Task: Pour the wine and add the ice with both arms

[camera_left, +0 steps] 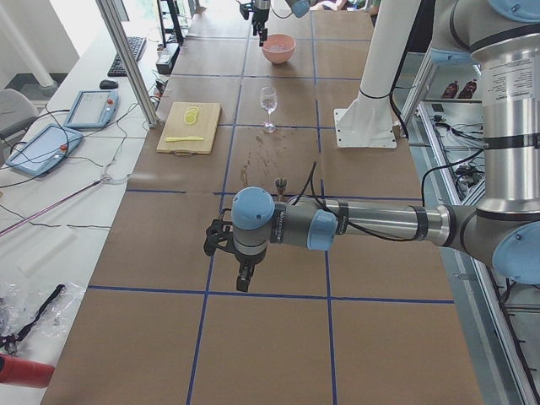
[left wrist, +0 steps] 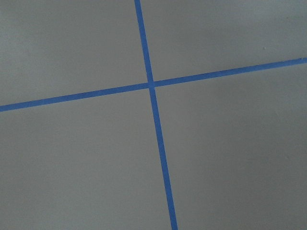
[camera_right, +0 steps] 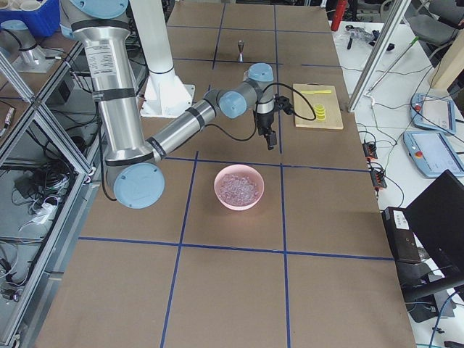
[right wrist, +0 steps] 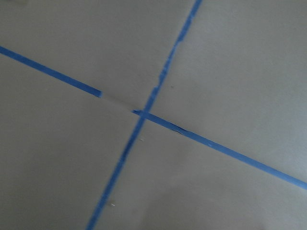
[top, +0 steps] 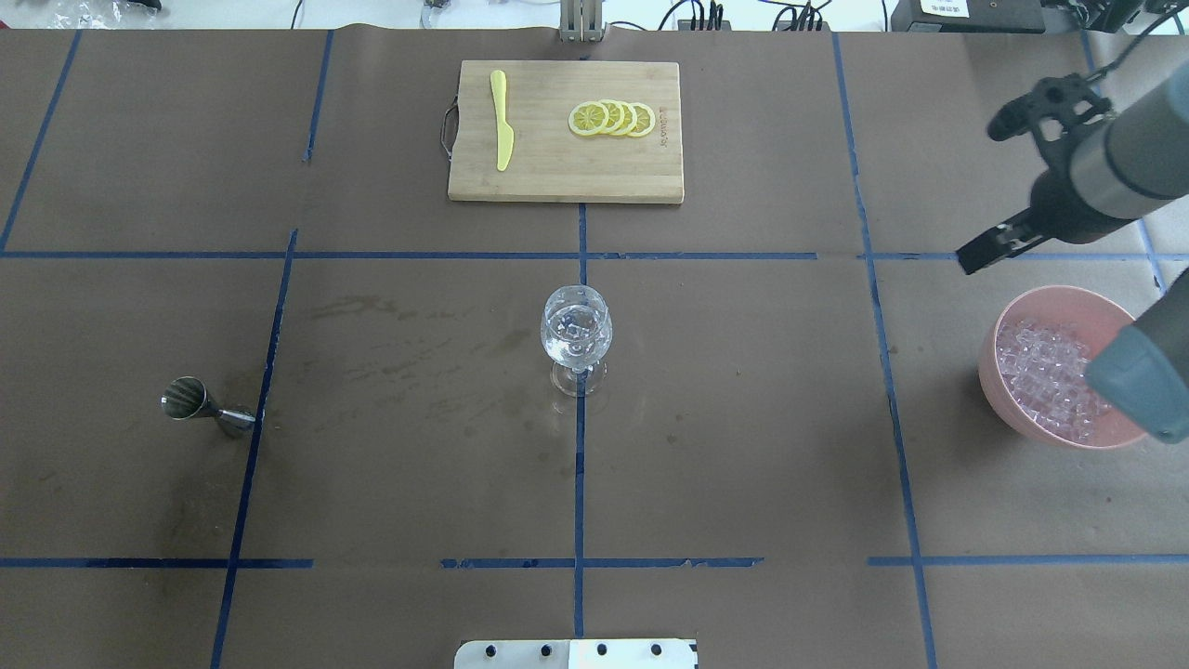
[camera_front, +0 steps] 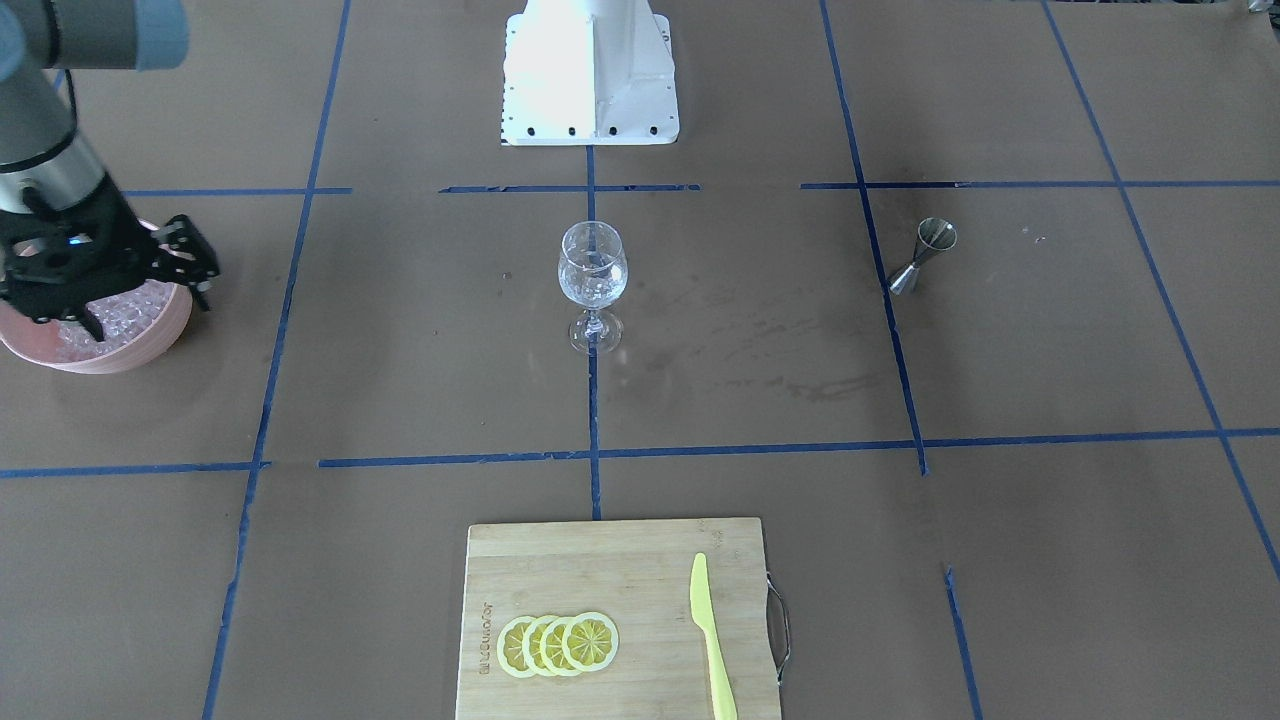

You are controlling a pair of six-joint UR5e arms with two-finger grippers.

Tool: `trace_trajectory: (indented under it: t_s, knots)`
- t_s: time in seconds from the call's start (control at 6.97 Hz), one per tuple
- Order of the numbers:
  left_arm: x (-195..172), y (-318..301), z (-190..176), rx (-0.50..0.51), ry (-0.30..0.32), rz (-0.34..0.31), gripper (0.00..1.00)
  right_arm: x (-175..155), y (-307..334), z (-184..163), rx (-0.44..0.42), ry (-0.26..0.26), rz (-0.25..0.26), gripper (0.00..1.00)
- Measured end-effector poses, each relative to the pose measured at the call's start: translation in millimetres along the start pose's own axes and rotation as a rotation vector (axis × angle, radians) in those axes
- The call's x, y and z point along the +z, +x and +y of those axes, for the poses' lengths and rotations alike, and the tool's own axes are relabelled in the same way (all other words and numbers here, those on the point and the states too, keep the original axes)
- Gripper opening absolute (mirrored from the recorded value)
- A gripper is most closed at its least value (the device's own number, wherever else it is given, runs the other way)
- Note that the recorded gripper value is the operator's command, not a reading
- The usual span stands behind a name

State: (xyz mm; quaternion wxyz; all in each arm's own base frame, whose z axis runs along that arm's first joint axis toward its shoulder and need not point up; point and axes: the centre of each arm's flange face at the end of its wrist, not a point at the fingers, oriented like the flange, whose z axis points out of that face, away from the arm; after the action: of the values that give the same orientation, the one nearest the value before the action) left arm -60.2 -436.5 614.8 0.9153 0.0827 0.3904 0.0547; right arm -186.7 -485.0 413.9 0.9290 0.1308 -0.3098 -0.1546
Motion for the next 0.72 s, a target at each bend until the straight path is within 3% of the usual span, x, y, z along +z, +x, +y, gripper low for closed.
trace_trajectory:
  t_s: [0.43, 0.72]
  knots:
    - [-0.2, -0.1, 0.0, 0.001, 0.0, -0.001, 1.0, 31.2, 174.8, 91.7, 0.184, -0.13, 0.099, 1.0]
    - [0.0, 0.0, -0.4, 0.001, 0.0, -0.001, 1.0, 31.8, 234.8, 123.0, 0.187, -0.141, 0.057, 1.0]
